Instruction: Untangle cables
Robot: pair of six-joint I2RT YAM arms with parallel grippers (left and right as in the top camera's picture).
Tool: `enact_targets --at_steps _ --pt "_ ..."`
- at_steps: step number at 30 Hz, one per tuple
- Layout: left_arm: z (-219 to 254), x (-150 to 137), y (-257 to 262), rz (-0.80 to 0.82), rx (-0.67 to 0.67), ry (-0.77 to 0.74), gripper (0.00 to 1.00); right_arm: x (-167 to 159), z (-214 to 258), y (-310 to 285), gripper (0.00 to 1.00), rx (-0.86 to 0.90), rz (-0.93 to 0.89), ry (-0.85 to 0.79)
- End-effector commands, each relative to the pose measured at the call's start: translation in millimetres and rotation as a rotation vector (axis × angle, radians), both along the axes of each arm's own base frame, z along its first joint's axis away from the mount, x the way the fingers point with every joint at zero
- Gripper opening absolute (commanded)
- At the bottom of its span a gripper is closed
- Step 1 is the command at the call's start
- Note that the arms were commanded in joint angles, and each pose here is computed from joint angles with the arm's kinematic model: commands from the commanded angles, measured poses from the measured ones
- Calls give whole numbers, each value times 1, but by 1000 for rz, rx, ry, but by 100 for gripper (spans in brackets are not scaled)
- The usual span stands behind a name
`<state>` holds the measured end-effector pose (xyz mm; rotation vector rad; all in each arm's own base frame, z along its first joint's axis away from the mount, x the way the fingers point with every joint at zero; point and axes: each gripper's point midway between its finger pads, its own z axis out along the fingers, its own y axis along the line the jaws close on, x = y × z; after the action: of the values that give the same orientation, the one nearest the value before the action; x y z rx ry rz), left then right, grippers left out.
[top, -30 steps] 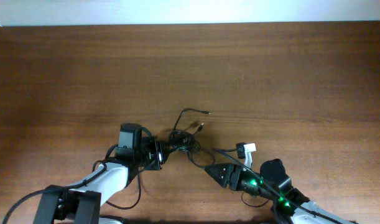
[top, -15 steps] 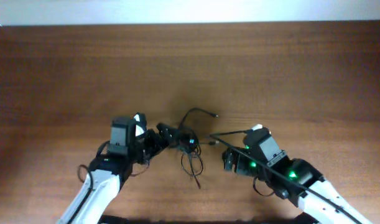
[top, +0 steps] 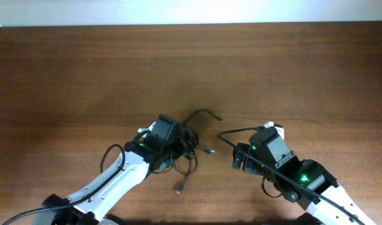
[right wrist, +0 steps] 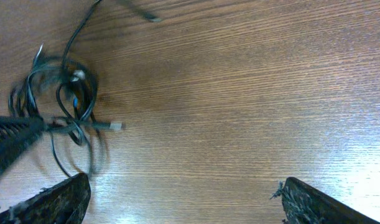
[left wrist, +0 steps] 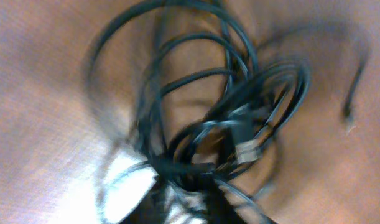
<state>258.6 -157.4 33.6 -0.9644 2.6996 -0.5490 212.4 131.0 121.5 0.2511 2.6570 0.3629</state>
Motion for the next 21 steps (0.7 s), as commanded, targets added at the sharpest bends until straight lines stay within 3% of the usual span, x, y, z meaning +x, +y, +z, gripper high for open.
enact_targets --at_steps 1,2,4,7,8,10,11,12,13,14,15,16,17,19,21 --pt "13 25 0 69 -7 -104 0 0 3 5 99 13 23 3" --pt "14 26 -1 69 -12 -109 0 -4 0 11 99 35 43 33" --pt "10 16 -5 207 -98 -11 0 -8 -6 17 86 49 61 74" --pt "18 7 -20 410 -359 203 0 -8 -8 17 85 45 61 82" --pt "20 13 -18 422 -372 189 3 -8 -8 17 85 45 61 82" --pt "16 25 1 238 -203 25 29 -8 -8 17 89 44 61 81" --pt "17 31 7 88 -101 -68 49 -7 -8 17 91 44 61 82" --pt "17 32 9 1 -53 -105 79 -7 -9 18 93 44 61 82" --pt "17 33 9 -63 -24 -130 99 -6 -11 18 94 41 61 86" --pt "17 36 15 -91 29 -161 99 -4 -14 20 94 37 60 93" --pt "17 42 25 -90 97 -193 86 -3 -20 20 94 25 59 112" --pt "17 47 35 -58 153 -212 64 -4 -28 20 94 7 58 138" --pt "17 48 39 -49 171 -217 57 -3 -33 20 94 -3 57 155" --pt "16 44 29 -77 142 -207 58 -4 -46 22 95 -24 58 200" --pt "13 37 17 -112 140 -198 70 -5 -51 30 100 6 77 229"
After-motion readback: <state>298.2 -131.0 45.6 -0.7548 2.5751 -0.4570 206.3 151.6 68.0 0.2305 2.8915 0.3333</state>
